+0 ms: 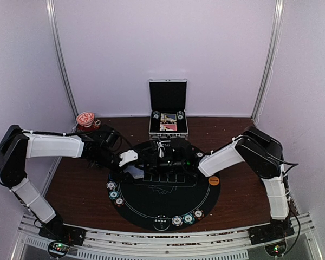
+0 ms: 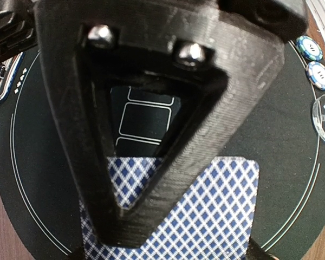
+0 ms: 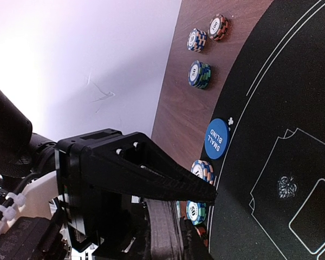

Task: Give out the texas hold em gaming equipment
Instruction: Pass from the right arm to the left, then pick up the poker card from the face-down deck piles, then distribute the poker card in the small blind area.

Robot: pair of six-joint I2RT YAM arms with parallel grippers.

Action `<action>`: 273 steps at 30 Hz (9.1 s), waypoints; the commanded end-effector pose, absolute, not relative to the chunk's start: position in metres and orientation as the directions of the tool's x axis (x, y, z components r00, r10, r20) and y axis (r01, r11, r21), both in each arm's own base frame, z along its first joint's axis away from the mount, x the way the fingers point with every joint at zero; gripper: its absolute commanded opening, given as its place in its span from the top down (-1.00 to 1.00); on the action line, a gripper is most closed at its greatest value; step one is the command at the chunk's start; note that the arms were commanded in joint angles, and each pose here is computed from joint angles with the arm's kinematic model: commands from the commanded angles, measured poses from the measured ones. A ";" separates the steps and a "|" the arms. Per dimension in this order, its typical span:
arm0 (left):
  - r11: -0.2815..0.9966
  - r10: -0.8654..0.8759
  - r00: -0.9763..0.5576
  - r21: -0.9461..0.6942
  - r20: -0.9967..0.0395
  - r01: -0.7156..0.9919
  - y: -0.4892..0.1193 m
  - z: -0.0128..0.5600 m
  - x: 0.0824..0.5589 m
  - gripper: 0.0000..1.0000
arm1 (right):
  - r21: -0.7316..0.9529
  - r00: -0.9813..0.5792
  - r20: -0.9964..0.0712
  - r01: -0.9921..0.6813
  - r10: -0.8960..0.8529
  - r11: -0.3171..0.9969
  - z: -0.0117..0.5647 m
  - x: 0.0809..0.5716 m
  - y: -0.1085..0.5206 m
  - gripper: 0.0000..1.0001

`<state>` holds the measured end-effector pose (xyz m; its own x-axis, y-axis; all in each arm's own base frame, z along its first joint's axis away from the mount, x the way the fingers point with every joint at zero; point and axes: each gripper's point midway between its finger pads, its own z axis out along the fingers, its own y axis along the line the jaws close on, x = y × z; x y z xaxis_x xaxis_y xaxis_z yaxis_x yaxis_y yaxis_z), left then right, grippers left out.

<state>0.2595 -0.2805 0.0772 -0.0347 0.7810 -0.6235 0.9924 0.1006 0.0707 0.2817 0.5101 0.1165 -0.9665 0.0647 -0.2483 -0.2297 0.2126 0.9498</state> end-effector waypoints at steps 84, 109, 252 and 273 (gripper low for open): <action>0.095 0.725 -0.027 0.060 -0.688 0.994 -0.278 0.078 0.273 -0.20 | 0.939 -0.956 -0.285 -0.265 0.065 0.217 0.126 0.286 0.512 0.27; 0.084 0.711 -0.024 0.052 -0.702 0.995 -0.276 0.078 0.268 -0.19 | 0.857 -0.933 -0.355 -0.299 0.061 0.420 0.099 0.296 0.499 0.31; 0.050 0.663 0.016 0.066 -0.749 0.997 -0.272 0.104 0.259 -0.20 | 0.926 -0.957 -0.280 -0.251 0.070 0.281 0.042 0.367 0.569 0.98; 0.048 0.663 0.014 0.061 -0.749 0.997 -0.272 0.103 0.259 -0.20 | 0.863 -0.947 -0.313 -0.256 0.064 0.435 0.053 0.362 0.560 0.22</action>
